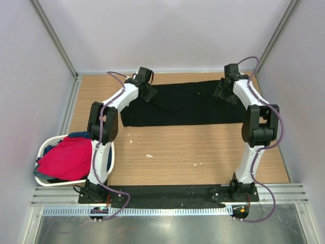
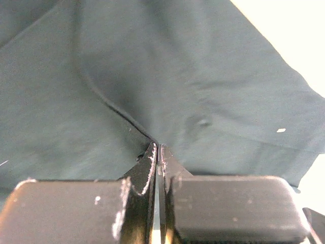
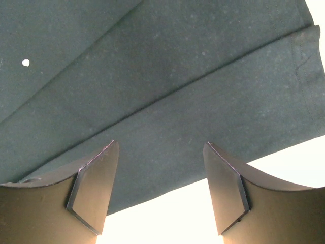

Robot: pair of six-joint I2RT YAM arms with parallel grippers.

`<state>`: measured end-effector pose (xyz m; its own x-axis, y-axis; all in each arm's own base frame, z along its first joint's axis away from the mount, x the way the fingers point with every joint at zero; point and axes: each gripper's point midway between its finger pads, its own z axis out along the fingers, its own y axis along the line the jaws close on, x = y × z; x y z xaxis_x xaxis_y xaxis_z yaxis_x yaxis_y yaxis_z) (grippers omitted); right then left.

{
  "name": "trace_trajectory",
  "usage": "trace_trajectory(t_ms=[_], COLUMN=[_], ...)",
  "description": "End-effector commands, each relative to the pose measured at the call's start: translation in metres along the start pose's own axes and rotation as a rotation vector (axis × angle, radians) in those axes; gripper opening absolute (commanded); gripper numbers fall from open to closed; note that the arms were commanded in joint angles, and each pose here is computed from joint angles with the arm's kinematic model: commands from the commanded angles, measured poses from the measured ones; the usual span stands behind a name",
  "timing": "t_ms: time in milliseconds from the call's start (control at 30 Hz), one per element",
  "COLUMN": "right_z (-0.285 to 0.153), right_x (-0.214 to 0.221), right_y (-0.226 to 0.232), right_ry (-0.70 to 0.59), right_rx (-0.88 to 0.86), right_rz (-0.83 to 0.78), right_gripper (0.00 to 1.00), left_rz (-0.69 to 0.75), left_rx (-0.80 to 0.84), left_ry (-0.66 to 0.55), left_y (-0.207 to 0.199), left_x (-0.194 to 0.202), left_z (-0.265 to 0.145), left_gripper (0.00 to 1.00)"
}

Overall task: Fold and stack the t-shirts
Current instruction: Fold the tshirt

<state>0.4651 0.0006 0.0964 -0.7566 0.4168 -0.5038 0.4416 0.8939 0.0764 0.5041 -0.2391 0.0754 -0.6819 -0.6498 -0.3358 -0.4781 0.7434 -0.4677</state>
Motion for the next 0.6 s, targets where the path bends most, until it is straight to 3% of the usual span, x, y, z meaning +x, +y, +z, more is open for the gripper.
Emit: trace_trajectory(t_ms=[0, 567], right_z=[0.0, 0.019], right_x=[-0.019, -0.041], right_y=[0.005, -0.008], right_ry=[-0.047, -0.073], right_rx=[-0.003, 0.029], right_rz=[-0.006, 0.029], right_gripper=[0.73, 0.74], left_rz=[0.005, 0.113], left_rx=[0.114, 0.323], left_ry=[-0.037, -0.108], left_y=[-0.037, -0.112], left_x=[-0.009, 0.0], left_z=[0.005, 0.027], left_gripper=[0.0, 0.0])
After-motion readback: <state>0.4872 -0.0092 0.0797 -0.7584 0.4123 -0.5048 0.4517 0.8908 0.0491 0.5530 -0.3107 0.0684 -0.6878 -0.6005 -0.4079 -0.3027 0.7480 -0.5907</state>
